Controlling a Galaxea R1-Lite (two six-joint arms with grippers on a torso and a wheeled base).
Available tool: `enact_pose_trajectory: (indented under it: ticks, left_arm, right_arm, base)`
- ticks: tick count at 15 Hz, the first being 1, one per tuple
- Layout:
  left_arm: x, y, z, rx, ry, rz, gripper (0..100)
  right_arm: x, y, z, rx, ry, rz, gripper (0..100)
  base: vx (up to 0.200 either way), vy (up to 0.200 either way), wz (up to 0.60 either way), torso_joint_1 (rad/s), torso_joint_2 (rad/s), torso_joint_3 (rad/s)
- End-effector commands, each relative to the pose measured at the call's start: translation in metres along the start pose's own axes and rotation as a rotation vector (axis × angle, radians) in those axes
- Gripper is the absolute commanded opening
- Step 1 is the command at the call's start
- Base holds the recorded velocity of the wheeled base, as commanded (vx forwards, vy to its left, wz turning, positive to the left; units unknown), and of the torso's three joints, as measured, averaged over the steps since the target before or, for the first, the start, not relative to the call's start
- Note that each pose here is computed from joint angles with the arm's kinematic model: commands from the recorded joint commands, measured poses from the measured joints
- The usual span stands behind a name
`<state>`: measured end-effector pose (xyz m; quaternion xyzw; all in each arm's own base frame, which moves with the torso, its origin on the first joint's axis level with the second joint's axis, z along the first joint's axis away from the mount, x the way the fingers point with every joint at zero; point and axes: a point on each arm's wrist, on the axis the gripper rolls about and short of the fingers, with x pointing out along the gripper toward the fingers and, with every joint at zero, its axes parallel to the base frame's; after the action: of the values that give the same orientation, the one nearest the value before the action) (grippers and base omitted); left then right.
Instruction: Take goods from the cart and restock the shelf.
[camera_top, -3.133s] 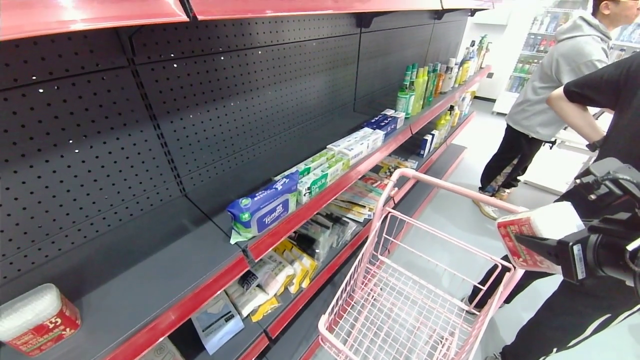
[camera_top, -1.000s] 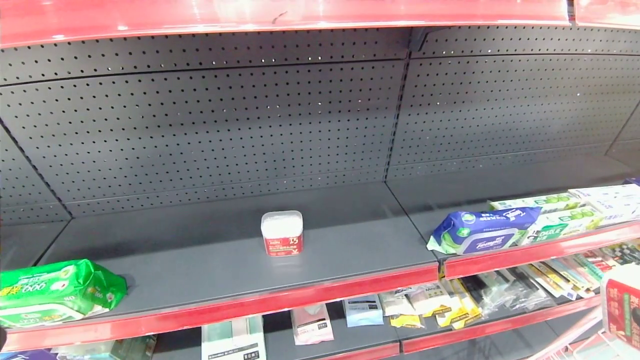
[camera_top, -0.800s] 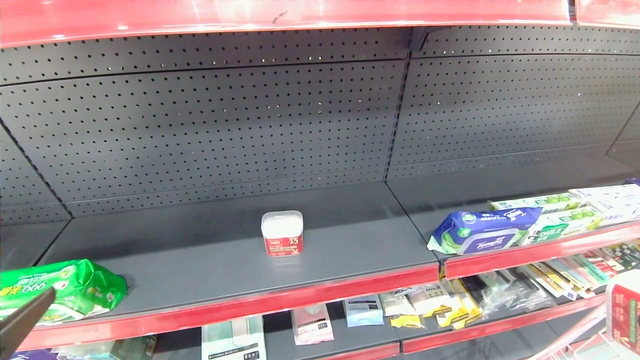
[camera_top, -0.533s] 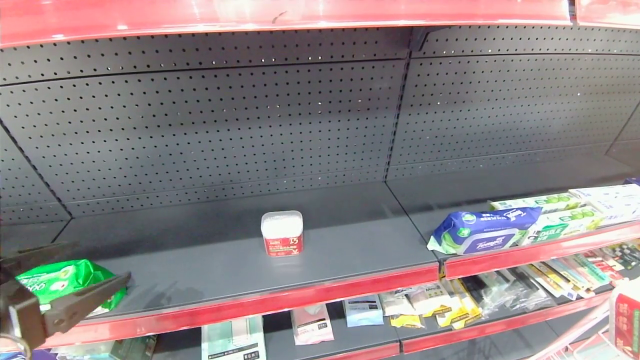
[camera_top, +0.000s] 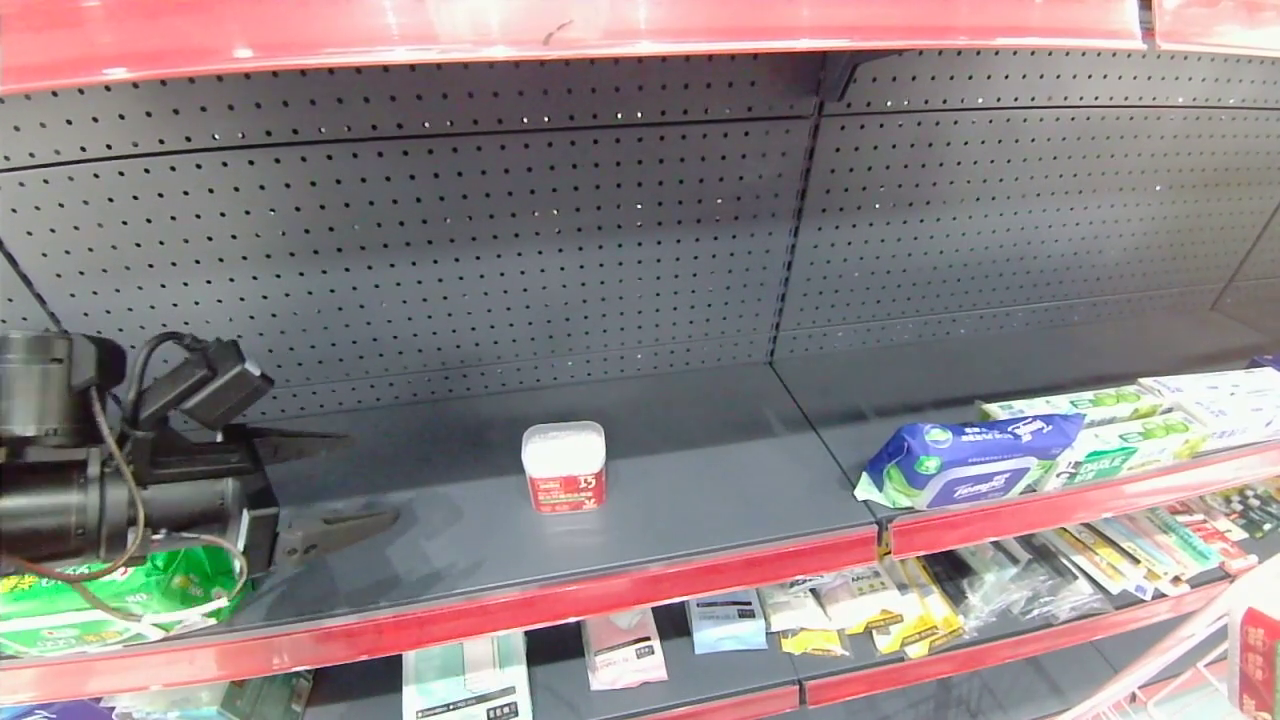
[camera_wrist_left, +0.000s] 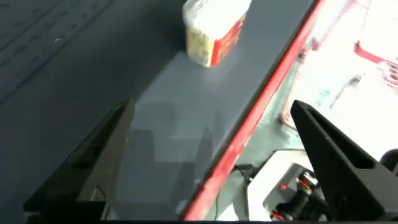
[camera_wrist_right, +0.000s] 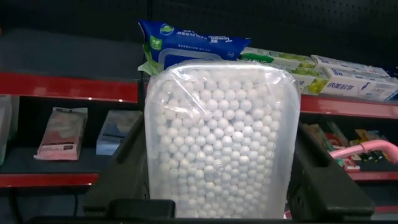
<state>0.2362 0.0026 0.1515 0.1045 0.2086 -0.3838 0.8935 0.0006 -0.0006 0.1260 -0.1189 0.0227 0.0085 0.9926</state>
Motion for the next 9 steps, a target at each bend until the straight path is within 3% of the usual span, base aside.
enact_pose_trajectory:
  ticks: [1,2,5,8,9]
  left_arm:
    - [0.041,0.022,-0.003,-0.02,0.027,-0.094,100]
    - [0.05,0.029,-0.002,-0.001,0.02,-0.118,100]
    - [0.075,0.047,0.001,0.093,0.015,-0.135,100]
    - [0.094,0.061,0.0,0.142,0.015,-0.144,100]
    - [0.105,0.069,-0.005,0.187,0.014,-0.159,100]
  right_arm:
    - [0.0,0.0,0.0,-0.009,0.009,0.003,0]
    - [0.0,0.0,0.0,-0.011,0.014,0.004,0]
    - [0.0,0.0,-0.003,-0.013,0.034,-0.013,0]
    - [0.0,0.001,-0.007,-0.015,0.045,-0.032,0]
    - [0.0,0.001,-0.008,-0.033,0.045,-0.043,0]
  base:
    - [0.0,0.0,0.0,0.0,0.0,0.0]
    - [0.0,0.0,0.0,0.0,0.0,0.0]
    - [0.0,0.0,0.0,0.0,0.0,0.0]
    - [0.0,0.0,0.0,0.0,0.0,0.0]
    - [0.0,0.0,0.0,0.0,0.0,0.0]
